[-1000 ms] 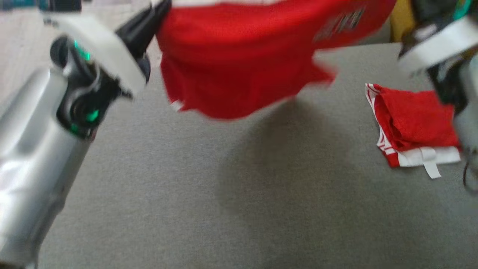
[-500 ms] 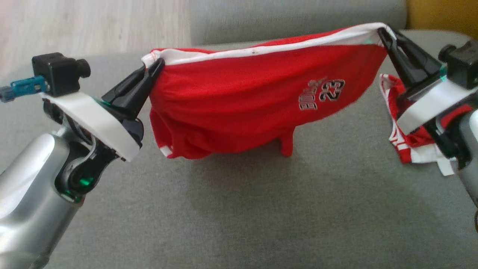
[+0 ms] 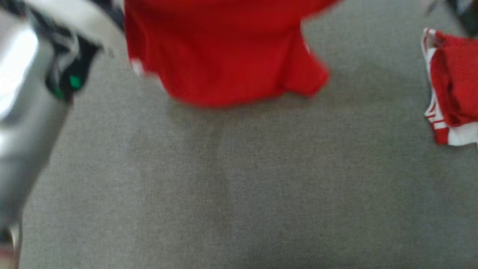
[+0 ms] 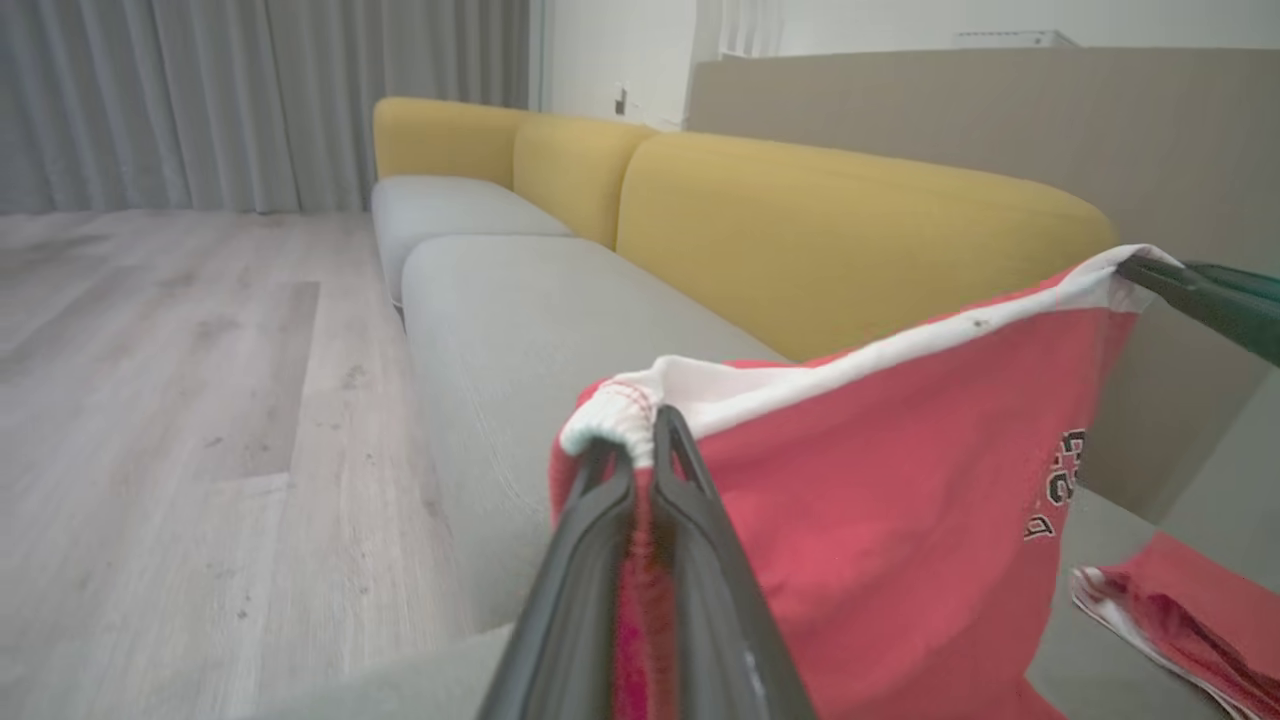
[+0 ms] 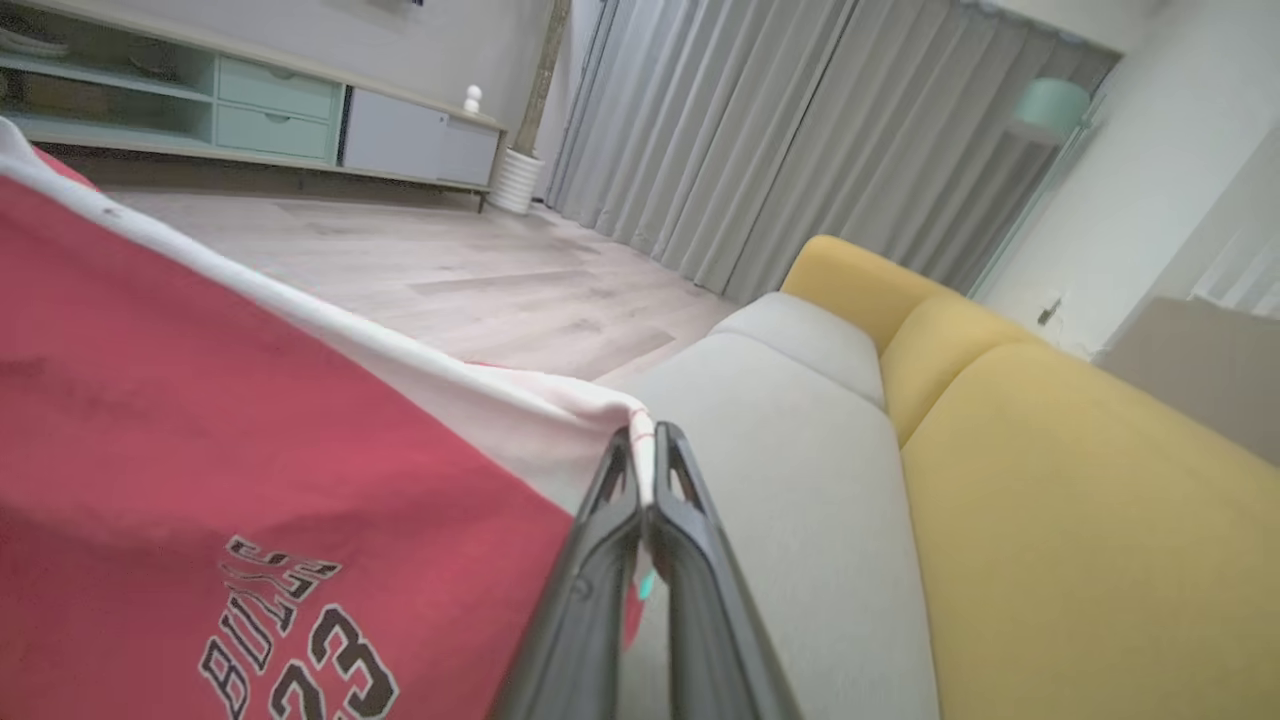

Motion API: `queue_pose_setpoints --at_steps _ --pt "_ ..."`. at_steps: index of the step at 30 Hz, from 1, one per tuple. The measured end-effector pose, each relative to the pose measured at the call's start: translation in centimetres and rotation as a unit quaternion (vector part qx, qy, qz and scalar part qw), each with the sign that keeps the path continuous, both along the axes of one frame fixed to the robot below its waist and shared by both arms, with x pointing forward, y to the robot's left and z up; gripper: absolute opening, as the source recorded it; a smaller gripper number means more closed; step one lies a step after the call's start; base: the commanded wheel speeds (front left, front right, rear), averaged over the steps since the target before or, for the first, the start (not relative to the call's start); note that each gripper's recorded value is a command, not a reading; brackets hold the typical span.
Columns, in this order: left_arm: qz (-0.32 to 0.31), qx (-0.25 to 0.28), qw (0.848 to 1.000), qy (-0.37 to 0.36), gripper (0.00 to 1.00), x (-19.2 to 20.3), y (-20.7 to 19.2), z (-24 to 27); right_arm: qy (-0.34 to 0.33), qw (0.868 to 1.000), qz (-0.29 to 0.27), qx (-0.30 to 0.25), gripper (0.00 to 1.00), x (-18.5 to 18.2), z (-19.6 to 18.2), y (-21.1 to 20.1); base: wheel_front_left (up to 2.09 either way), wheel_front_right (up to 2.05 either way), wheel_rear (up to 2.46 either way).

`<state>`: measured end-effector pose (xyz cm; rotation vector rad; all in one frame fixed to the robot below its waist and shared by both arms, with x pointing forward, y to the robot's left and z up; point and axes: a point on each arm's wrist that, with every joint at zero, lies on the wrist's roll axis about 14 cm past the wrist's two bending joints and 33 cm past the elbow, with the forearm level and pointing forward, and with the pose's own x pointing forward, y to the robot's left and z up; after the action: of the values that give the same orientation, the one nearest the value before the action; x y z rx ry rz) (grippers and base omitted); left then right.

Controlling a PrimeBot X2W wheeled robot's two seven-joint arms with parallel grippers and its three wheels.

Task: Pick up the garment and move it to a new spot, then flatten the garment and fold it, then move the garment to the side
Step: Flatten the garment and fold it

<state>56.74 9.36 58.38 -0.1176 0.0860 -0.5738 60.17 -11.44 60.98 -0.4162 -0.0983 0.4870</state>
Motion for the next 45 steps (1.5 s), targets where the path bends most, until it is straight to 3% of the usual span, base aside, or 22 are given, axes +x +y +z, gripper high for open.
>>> queue_pose_setpoints --at_steps 7,11,15,18,22,26,31,37,45 --pt "0.034 -0.040 0.989 -0.136 0.00 5.7 0.0 7.7 -0.116 0.993 -0.020 0.026 0.00 5.2 6.7 -0.3 0.00 0.00 0.00" --pt "0.049 -0.070 0.977 -0.197 0.00 5.8 0.4 11.7 -0.144 0.987 -0.038 0.061 0.00 5.5 9.1 -1.2 0.00 0.00 0.00" --pt "0.043 -0.090 0.976 -0.192 0.00 5.3 -0.1 11.5 -0.140 0.987 -0.041 0.068 0.00 5.4 8.7 -1.1 0.00 0.00 0.00" --pt "0.035 -0.086 0.982 -0.164 0.00 4.7 -0.5 8.9 -0.122 0.989 -0.042 0.069 0.00 5.0 6.6 -1.1 0.00 0.00 0.00" --pt "0.026 -0.088 0.992 -0.091 0.00 2.6 -0.9 3.0 -0.040 0.994 -0.053 0.089 0.00 3.3 -0.5 -1.3 0.00 0.00 0.00" --pt "0.017 -0.088 0.996 -0.016 0.00 -0.7 -1.3 -2.6 0.036 0.997 -0.044 0.060 0.00 0.0 -7.3 -0.7 0.00 0.00 0.00" --pt "0.000 -0.074 0.997 0.036 0.00 -5.6 -1.4 -6.6 0.104 0.994 -0.017 0.022 0.00 -4.7 -12.6 0.1 0.00 0.00 0.00" --pt "0.008 -0.081 0.993 0.085 0.00 -10.6 -0.4 -9.5 0.152 0.988 -0.008 -0.015 0.00 -9.2 -15.7 -1.6 0.00 0.00 0.00" --pt "-0.012 -0.060 0.992 0.107 0.00 -15.7 -0.8 -11.4 0.194 0.981 0.005 -0.017 0.00 -12.8 -16.6 -2.3 0.00 0.00 0.00"
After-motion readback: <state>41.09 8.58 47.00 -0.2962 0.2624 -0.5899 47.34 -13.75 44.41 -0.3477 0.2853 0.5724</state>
